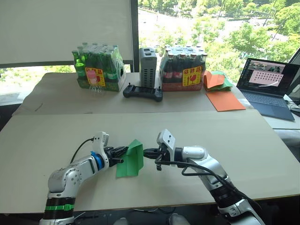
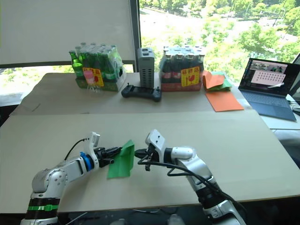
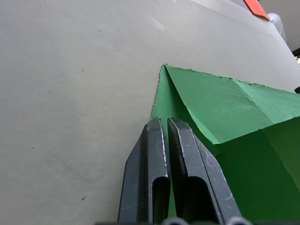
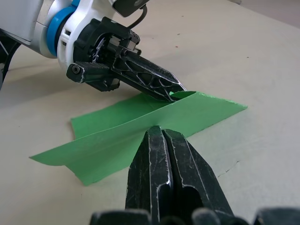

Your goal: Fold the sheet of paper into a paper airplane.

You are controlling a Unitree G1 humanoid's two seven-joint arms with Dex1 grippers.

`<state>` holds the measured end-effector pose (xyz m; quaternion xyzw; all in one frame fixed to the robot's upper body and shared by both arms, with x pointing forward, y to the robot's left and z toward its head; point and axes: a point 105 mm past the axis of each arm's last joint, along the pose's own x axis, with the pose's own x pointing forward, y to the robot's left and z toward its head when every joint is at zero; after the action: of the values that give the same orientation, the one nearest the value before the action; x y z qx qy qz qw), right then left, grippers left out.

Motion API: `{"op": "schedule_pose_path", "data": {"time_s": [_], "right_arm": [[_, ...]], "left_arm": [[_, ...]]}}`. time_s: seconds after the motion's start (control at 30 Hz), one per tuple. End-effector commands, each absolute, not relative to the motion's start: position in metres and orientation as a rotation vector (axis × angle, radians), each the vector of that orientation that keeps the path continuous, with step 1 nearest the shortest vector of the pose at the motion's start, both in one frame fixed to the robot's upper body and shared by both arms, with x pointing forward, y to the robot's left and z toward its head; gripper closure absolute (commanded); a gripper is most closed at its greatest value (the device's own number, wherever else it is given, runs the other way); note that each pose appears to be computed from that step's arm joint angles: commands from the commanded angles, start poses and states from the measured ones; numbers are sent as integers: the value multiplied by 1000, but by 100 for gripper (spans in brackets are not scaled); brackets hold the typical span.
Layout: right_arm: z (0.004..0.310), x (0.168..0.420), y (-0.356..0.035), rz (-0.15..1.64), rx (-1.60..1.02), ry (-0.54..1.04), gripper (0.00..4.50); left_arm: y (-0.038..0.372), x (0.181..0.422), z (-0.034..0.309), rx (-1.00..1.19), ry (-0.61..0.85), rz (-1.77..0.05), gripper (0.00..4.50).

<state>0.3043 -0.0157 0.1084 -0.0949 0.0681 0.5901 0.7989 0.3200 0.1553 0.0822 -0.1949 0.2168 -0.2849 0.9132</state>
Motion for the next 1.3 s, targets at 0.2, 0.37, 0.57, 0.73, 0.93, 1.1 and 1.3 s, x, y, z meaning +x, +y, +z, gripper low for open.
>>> {"op": "schedule_pose_path", "data": {"time_s": [0.2, 0.37, 0.57, 0.73, 0.93, 1.1, 1.3], "right_arm": [[122, 301, -11, 1285, -226, 81, 450], [122, 301, -10, 1288, -230, 80, 450], [123, 300, -7, 1300, -235, 71, 450], [126, 300, -4, 1304, -235, 61, 450], [129, 297, 1, 1318, -232, 45, 450], [131, 297, 8, 1324, -225, 35, 450], [129, 298, 16, 1324, -217, 36, 450]], "left_arm": [[154, 320, 94, -407, 406, -606, 426], [154, 319, 104, -444, 358, -615, 426], [146, 316, 101, -419, 381, -647, 426], [145, 311, 87, -386, 436, -649, 426], [149, 312, 83, -380, 445, -635, 426], [151, 315, 85, -381, 436, -631, 426], [151, 316, 86, -380, 431, -627, 426]]}}
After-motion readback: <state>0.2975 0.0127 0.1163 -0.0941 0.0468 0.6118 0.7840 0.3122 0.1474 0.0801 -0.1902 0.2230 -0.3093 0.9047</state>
